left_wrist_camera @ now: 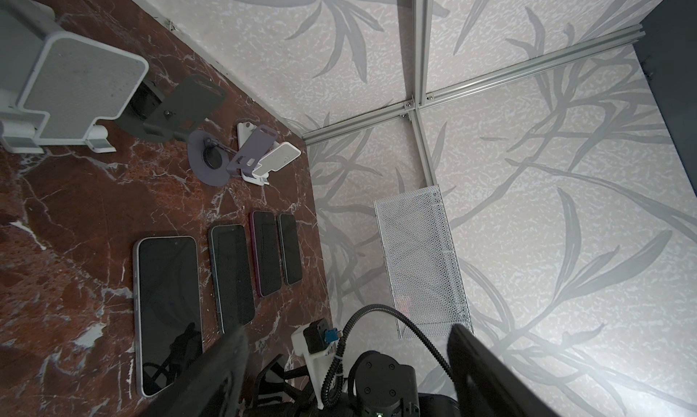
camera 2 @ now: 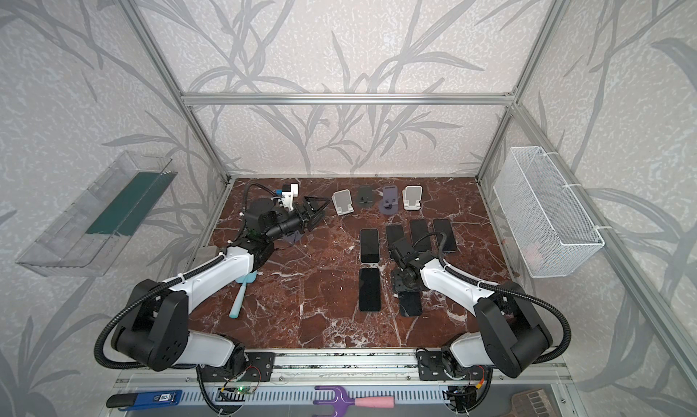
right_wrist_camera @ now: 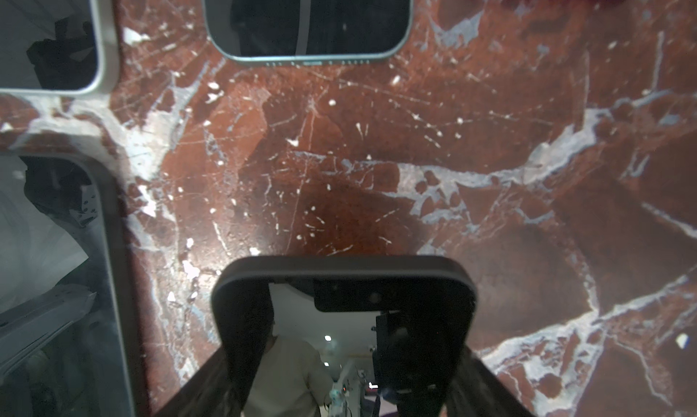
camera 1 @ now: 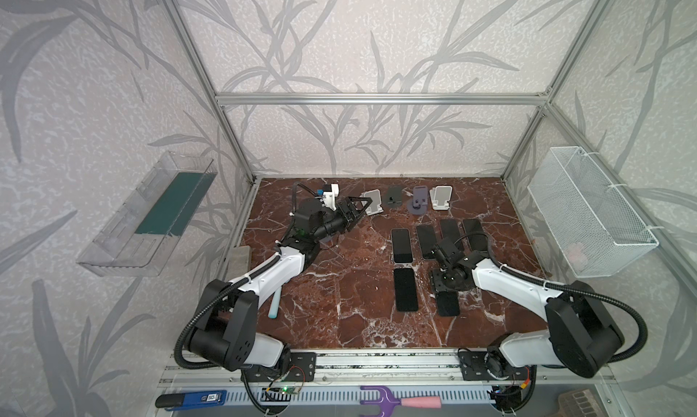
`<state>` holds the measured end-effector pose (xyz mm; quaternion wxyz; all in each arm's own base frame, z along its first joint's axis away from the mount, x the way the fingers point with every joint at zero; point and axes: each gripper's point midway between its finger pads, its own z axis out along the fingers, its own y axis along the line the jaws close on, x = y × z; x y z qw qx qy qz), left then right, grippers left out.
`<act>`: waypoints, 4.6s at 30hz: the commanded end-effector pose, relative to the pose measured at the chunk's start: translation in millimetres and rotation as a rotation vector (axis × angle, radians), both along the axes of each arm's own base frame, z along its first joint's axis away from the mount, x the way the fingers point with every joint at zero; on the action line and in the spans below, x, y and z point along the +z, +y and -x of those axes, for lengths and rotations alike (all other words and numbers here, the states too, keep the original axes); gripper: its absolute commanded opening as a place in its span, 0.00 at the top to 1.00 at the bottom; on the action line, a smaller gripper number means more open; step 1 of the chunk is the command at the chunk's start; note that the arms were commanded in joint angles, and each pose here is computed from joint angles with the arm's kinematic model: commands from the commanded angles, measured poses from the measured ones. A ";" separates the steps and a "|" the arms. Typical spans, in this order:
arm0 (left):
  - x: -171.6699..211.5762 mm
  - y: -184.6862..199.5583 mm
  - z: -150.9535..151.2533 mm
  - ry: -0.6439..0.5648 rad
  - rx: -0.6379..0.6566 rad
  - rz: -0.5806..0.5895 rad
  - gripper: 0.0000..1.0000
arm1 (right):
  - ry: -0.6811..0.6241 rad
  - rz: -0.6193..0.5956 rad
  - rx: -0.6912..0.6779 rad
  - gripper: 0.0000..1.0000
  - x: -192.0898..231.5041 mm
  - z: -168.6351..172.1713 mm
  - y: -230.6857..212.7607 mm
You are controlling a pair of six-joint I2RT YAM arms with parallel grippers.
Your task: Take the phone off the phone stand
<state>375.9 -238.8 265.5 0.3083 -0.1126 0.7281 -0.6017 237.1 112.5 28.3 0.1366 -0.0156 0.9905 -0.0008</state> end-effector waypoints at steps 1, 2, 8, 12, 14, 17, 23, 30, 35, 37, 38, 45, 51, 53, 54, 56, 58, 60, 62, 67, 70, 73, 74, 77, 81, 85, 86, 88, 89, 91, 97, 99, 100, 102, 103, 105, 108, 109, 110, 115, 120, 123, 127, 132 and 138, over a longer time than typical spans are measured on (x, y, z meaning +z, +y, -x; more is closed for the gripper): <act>12.2 -3.3 1.2 -0.028 -0.020 0.010 0.16 | 0.019 -0.008 -0.009 0.35 -6.1 0.9 4.0; 11.9 -3.6 1.4 -0.026 -0.021 0.011 0.16 | 0.021 -0.013 -0.008 0.34 -6.8 0.1 5.9; 13.7 -3.6 2.0 -0.032 -0.023 0.010 0.16 | 0.034 -0.066 -0.011 0.33 -10.8 -4.2 19.9; 16.4 -3.3 2.8 -0.038 -0.025 0.012 0.17 | 0.049 -0.087 -0.021 0.32 -15.9 -5.0 24.7; 17.2 -3.0 2.9 -0.041 -0.022 0.011 0.17 | 0.047 -0.078 -0.023 0.31 -18.2 -7.0 23.8; 16.7 -2.8 2.7 -0.039 -0.022 0.010 0.17 | 0.043 -0.078 -0.023 0.31 -19.9 -9.2 25.1; 17.0 -4.6 2.8 -0.038 -0.032 0.013 0.17 | 0.037 -0.072 -0.023 0.29 -21.9 -16.4 27.9; 16.9 -3.1 2.7 -0.042 -0.026 0.005 0.16 | 0.057 -0.080 -0.033 0.28 -31.3 -14.7 33.9; 15.6 -3.5 2.5 -0.036 -0.027 0.006 0.16 | 0.051 -0.071 -0.036 0.26 -31.2 -15.0 32.6; 16.9 -3.7 2.6 -0.040 -0.029 0.008 0.17 | 0.053 -0.068 -0.039 0.25 -32.3 -14.3 31.4; 17.3 -3.3 2.8 -0.041 -0.027 0.008 0.16 | 0.052 -0.066 -0.034 0.24 -32.4 -15.0 32.1; 16.7 -3.3 2.3 -0.044 -0.026 0.002 0.17 | 0.060 -0.033 -0.010 0.22 -34.6 -18.9 30.4; 14.3 -3.4 1.9 -0.039 -0.026 -0.002 0.17 | 0.061 -0.030 -0.005 0.22 -35.0 -17.1 29.2; 13.2 -3.6 1.7 -0.034 -0.027 -0.002 0.17 | 0.063 -0.028 -0.004 0.22 -36.1 -15.5 28.2; 13.7 -3.7 1.8 -0.035 -0.027 -0.001 0.16 | 0.063 -0.025 -0.005 0.22 -36.1 -15.4 27.4; 13.9 -3.7 1.9 -0.035 -0.028 0.000 0.17 | 0.064 -0.028 -0.011 0.22 -37.3 -14.0 27.1; 13.8 -3.5 1.6 -0.036 -0.026 -0.001 0.16 | 0.067 -0.042 -0.013 0.22 -37.6 -13.1 28.9; 14.1 -3.6 1.7 -0.036 -0.026 0.000 0.16 | 0.069 -0.044 -0.012 0.22 -36.4 -13.2 29.5; 14.3 -3.6 2.0 -0.036 -0.027 0.000 0.17 | 0.062 -0.050 -0.010 0.20 -32.2 -14.3 29.8; 14.2 -3.8 1.9 -0.034 -0.028 0.004 0.16 | 0.031 -0.095 0.073 0.17 -16.6 -15.1 36.8; 14.6 -3.7 1.9 -0.037 -0.027 0.004 0.16 | 0.043 -0.056 0.064 0.16 -13.5 -12.4 29.4; 15.7 -3.2 2.0 -0.042 -0.025 0.002 0.17 | 0.017 -0.056 0.054 0.16 -10.4 -13.7 27.2; 16.3 -3.2 2.2 -0.044 -0.025 0.003 0.17 | 0.006 -0.061 0.052 0.16 -7.4 -14.8 27.6; 17.9 -2.7 2.8 -0.050 -0.024 0.000 0.17 | -0.023 -0.075 0.055 0.16 4.6 -18.7 29.7; 20.3 -1.3 4.2 -0.062 -0.019 -0.015 0.16 | -0.076 -0.082 0.067 0.15 26.5 -24.2 29.9; 20.3 1.2 4.5 -0.070 -0.007 -0.043 0.16 | -0.159 -0.106 0.075 0.15 53.9 -29.1 29.3; 19.9 1.5 4.7 -0.069 -0.006 -0.045 0.16 | -0.188 -0.117 0.086 0.15 62.6 -31.1 30.3; 21.7 1.1 5.2 -0.071 -0.009 -0.038 0.16 | -0.250 -0.137 0.105 0.15 80.0 -35.7 32.2; 22.8 1.0 5.4 -0.074 -0.009 -0.035 0.17 | -0.293 -0.147 0.113 0.15 91.5 -39.2 33.1; 23.0 1.7 5.7 -0.077 -0.003 -0.036 0.17 | -0.384 -0.174 0.127 0.15 116.7 -46.0 35.1; 47.3 20.2 24.9 -0.226 0.103 -0.203 0.19 | -0.717 -0.303 0.148 0.12 193.2 -61.7 41.8; 56.8 33.5 32.5 -0.302 0.177 -0.303 0.19 | -0.806 -0.337 0.157 0.11 205.4 -63.9 43.3; 63.2 42.8 35.8 -0.349 0.223 -0.355 0.19 | -0.849 -0.351 0.164 0.11 209.8 -63.9 43.7; 69.4 61.3 38.3 -0.399 0.320 -0.412 0.19 | -0.923 -0.375 0.179 0.10 217.3 -62.2 43.6; 73.0 73.3 39.1 -0.426 0.381 -0.442 0.19 | -0.953 -0.384 0.180 0.00 218.5 -60.2 42.2; 76.6 94.1 39.6 -0.455 0.492 -0.485 0.18 | -1.001 -0.409 0.165 0.01 218.8 -54.9 37.5; 79.8 113.2 42.1 -0.506 0.594 -0.529 0.17 | -1.109 -0.426 0.177 0.01 220.2 -45.0 30.4; 79.5 117.3 41.9 -0.513 0.624 -0.522 0.09 | -1.146 -0.425 0.204 0.01 220.6 -40.8 30.0; 81.5 120.2 41.8 -0.544 0.649 -0.518 0.01 | -1.175 -0.427 0.225 0.01 218.9 -36.7 29.8; 79.0 137.6 42.5 -0.607 0.763 -0.540 0.01 | -1.323 -0.458 0.321 0.01 218.5 -23.8 35.6; 87.8 148.3 43.2 -0.686 0.832 -0.644 0.01 | -1.359 -0.407 0.499 0.01 223.4 -13.9 51.0; 91.1 151.1 42.4 -0.691 0.840 -0.693 0.01 | -1.353 -0.389 0.335 0.01 223.3 -25.9 31.6; 91.0 154.6 43.9 -0.661 0.836 -0.724 0.01 | -1.297 -0.388 0.128 0.00 214.7 -38.3 8.8; 73.6 160.3 30.5 -0.724 0.876 -0.925 0.01 | -1.231 -0.358 0.133 0.00 189.2 -45.4 12.7; 41.7 162.1 16.8 -0.795 0.880 -1.137 0.01 | -1.204 -0.350 -0.116 0.01 163.8 -60.4 -13.0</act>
